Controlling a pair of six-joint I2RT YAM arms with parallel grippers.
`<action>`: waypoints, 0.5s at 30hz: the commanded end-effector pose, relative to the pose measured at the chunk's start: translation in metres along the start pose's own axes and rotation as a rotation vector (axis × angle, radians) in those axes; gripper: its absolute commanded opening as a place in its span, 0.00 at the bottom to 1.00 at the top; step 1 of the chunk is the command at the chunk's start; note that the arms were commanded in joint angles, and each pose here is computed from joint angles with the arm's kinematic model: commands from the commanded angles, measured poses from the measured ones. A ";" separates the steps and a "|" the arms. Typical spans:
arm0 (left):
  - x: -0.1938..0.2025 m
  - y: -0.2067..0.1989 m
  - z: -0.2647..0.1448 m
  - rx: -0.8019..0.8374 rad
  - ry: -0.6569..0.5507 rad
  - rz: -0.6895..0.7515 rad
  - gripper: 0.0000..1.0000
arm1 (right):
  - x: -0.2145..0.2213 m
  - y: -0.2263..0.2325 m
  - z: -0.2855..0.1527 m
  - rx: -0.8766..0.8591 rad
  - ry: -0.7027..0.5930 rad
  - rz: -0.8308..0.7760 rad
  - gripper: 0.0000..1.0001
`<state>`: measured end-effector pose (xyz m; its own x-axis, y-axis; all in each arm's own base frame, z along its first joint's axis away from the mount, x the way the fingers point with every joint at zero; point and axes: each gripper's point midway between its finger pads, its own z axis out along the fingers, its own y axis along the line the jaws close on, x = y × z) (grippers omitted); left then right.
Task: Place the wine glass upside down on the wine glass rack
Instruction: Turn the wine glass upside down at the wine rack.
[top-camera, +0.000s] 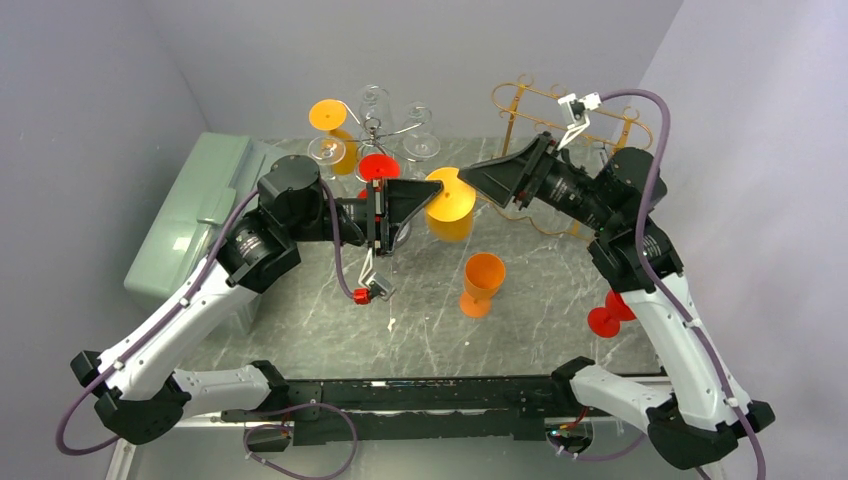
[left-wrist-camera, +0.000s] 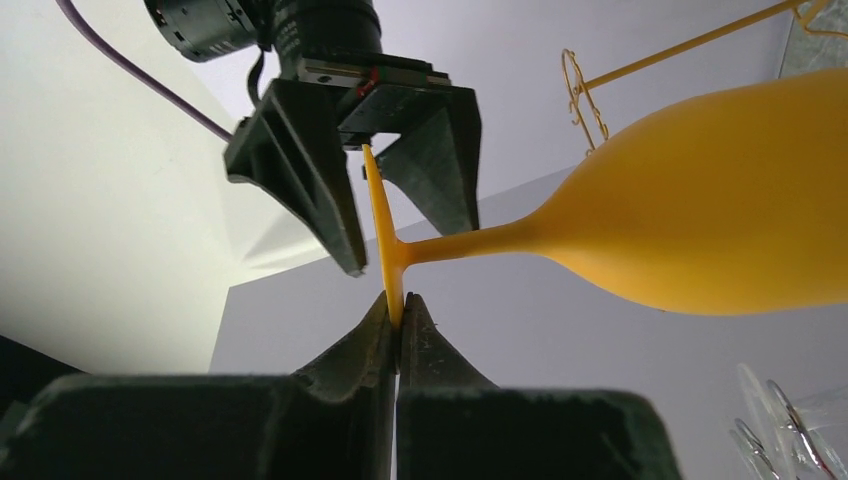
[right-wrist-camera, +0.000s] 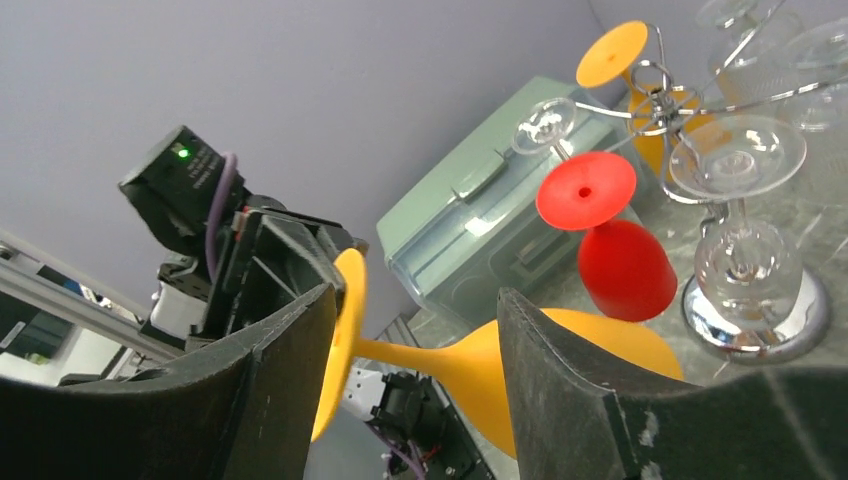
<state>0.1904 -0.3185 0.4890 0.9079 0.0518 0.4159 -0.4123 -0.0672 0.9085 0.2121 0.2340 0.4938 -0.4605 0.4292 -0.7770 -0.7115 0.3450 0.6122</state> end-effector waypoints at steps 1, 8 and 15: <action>0.001 0.013 -0.001 -0.035 0.013 0.089 0.00 | 0.002 0.009 0.002 -0.036 0.038 0.008 0.59; 0.006 0.003 0.001 0.004 0.037 0.086 0.00 | 0.001 0.016 0.006 -0.085 0.048 0.014 0.20; 0.015 0.000 -0.001 0.021 0.090 0.081 0.76 | -0.021 0.007 0.014 -0.018 -0.013 -0.086 0.00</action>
<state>0.2040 -0.3200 0.4802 0.8902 0.0971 0.4450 -0.4337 -0.1180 0.8933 0.2145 0.2477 0.4859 -0.5309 0.3800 -0.7574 -0.7038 0.3002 0.6439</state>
